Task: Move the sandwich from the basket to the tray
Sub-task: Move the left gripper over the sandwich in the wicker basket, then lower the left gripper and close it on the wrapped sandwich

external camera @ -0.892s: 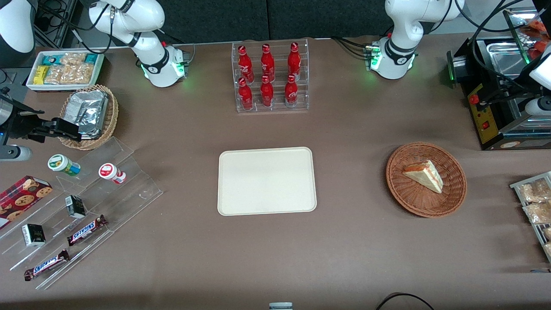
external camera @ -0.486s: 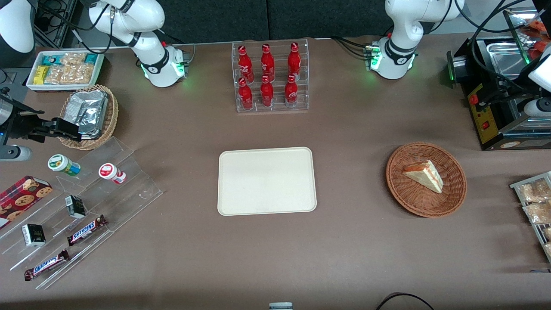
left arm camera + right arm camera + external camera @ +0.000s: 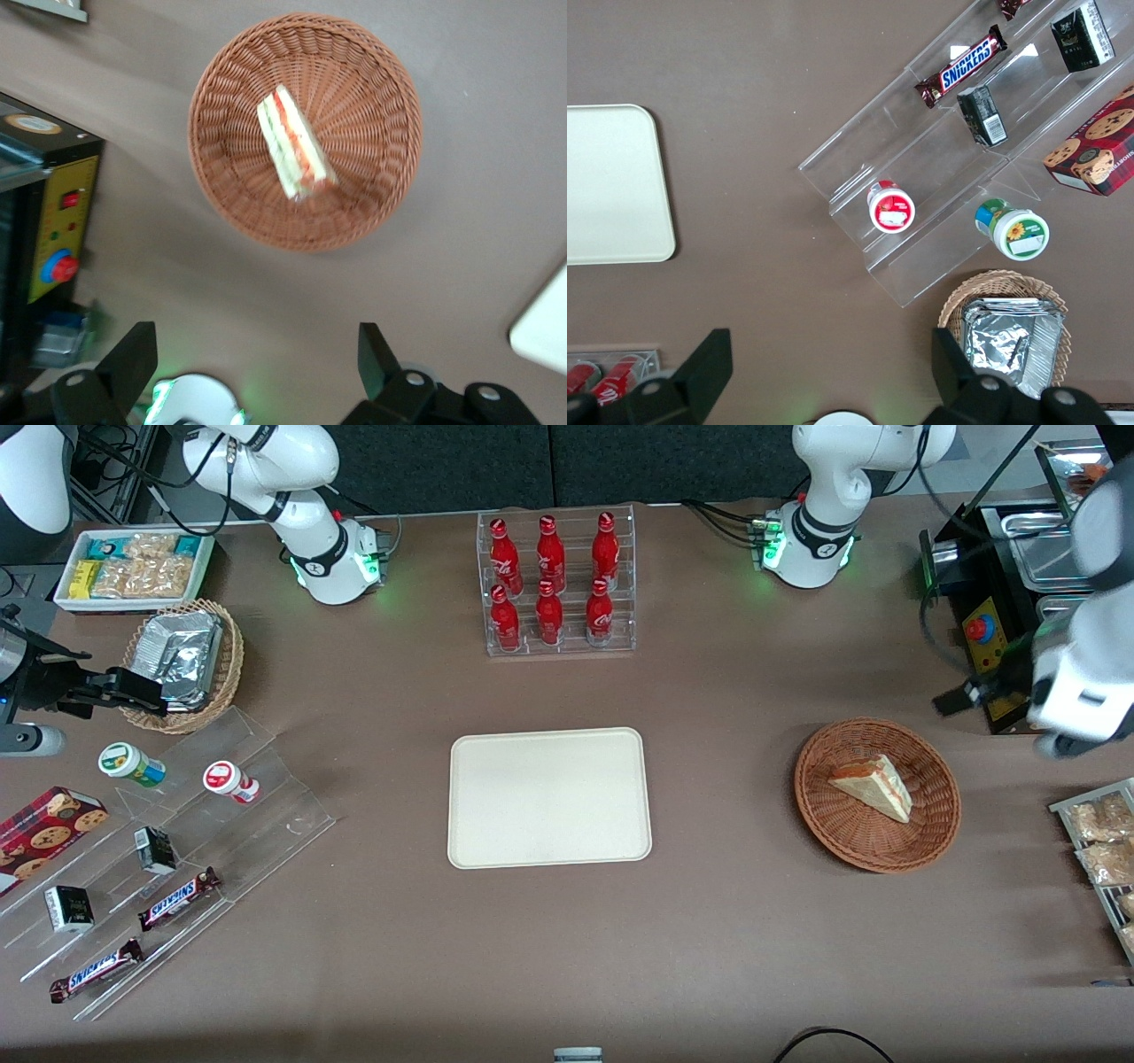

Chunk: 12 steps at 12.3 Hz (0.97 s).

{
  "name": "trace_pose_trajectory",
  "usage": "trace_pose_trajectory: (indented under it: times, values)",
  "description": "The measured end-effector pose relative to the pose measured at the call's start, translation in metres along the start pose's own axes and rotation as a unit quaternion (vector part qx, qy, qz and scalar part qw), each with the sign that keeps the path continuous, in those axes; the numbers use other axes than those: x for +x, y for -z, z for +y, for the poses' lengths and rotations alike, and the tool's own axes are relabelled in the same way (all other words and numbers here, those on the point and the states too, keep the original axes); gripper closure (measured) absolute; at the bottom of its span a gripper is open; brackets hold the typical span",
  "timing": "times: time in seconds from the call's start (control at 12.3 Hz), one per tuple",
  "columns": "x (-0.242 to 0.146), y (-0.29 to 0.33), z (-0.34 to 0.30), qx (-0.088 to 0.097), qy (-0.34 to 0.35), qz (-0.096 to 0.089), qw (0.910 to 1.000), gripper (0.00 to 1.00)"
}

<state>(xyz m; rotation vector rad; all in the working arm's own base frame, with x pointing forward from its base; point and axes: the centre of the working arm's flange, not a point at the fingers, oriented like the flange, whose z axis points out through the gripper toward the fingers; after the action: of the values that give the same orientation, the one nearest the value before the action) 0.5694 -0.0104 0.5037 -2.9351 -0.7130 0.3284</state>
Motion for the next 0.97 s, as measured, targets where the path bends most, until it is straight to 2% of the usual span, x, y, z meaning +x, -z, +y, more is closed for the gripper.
trace_pose_trajectory:
  times: [0.41, 0.65, 0.97]
  values:
    - [0.018, -0.113, 0.014, -0.03, 0.111, 0.041, 0.9926, 0.0]
    - [0.017, -0.17, 0.014, -0.032, 0.14, 0.042, 0.9887, 0.0]
    - [0.032, -0.217, 0.015, -0.021, 0.166, 0.032, 0.9854, 0.0]
